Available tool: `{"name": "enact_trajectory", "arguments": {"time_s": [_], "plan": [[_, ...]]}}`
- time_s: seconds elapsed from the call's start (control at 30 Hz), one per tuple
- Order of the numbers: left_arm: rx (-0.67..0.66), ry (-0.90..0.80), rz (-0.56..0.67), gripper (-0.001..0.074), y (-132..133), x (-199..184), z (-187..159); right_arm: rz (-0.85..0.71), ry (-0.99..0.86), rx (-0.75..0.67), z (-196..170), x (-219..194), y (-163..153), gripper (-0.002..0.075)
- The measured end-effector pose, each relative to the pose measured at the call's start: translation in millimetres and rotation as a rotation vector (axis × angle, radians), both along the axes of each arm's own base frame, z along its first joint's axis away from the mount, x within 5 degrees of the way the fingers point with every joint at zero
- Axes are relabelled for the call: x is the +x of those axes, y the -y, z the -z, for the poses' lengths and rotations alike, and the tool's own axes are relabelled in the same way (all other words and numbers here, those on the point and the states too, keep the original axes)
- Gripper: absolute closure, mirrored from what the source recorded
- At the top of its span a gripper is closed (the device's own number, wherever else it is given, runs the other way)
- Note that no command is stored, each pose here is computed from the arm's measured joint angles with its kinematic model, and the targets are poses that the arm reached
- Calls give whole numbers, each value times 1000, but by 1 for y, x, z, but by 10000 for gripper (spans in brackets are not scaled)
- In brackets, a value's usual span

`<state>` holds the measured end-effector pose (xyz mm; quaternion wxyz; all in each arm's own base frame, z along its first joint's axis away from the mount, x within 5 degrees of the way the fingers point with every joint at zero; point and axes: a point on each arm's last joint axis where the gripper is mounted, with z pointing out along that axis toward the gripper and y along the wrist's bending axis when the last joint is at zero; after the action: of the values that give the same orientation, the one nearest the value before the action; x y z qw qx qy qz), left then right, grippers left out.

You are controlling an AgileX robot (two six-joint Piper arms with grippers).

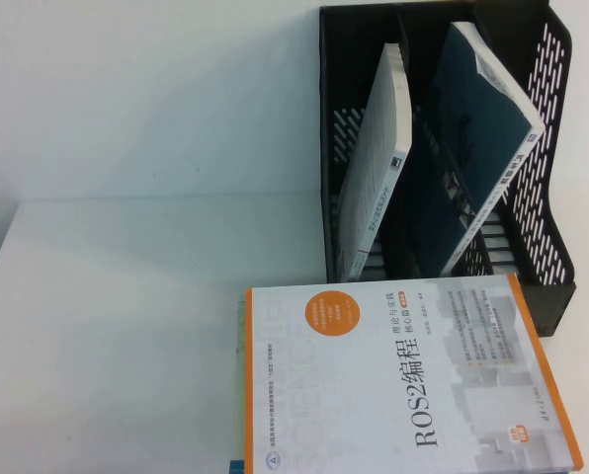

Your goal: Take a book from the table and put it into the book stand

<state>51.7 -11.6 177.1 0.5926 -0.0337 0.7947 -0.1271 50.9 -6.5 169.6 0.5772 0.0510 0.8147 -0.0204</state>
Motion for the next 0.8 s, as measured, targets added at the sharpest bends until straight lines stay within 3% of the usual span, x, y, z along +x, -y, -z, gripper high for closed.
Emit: {"name": "enact_trajectory", "arguments": {"time_s": [0.8], "plan": [[46, 0, -14, 738, -2, 0, 1, 0, 0, 0, 0, 0, 0, 717]]}}
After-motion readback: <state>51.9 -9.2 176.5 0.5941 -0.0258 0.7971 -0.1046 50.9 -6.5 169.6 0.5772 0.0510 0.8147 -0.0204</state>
